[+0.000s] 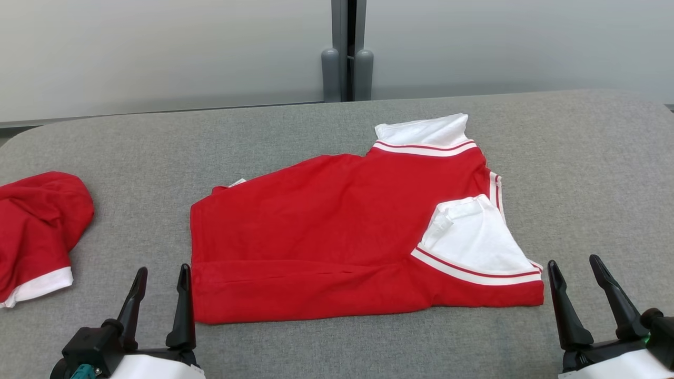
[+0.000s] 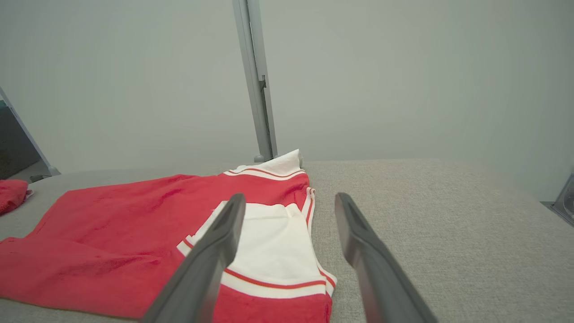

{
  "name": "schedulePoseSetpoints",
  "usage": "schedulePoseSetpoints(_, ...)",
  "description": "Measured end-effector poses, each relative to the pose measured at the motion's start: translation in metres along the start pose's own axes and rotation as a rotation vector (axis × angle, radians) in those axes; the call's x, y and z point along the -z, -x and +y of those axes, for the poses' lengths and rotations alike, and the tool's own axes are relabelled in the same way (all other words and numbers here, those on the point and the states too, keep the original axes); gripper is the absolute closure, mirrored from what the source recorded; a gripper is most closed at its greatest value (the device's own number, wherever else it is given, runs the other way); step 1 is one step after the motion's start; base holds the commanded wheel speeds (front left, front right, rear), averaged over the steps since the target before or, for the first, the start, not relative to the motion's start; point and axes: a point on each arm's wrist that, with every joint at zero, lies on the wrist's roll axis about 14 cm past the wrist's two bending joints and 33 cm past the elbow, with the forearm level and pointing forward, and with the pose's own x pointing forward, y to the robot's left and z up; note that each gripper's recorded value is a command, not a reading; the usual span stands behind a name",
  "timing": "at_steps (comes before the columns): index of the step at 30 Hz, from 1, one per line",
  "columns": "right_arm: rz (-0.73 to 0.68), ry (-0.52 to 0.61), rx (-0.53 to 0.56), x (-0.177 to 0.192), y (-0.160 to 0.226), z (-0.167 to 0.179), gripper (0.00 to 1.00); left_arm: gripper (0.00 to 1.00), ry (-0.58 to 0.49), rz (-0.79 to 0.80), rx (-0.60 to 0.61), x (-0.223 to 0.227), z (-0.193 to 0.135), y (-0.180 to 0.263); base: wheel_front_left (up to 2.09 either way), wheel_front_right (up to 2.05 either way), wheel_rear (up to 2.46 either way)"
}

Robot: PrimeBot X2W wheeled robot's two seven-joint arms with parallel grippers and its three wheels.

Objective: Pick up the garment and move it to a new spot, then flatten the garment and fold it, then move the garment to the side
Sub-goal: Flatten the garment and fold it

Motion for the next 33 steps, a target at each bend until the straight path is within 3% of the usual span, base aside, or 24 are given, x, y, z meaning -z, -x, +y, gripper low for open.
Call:
schedulePoseSetpoints(17,0.042,-0.002,0.019,0.009,-0.002,-0.005,0.00,0.00,-0.007,0.088,0.008,0.030,0.003,0.002,0.00,0.00,0.00)
schedulePoseSetpoints(24,0.206,-0.023,0.051,0.060,-0.006,-0.021,0.00,0.00,0.040,0.284,0.007,0.088,-0.002,0.009,0.00,0.00,0.00)
schedulePoseSetpoints(33,0.369,-0.067,0.042,0.115,-0.015,-0.019,0.00,0.00,0.096,0.365,-0.022,0.117,0.004,0.000,0.00,0.00,0.00)
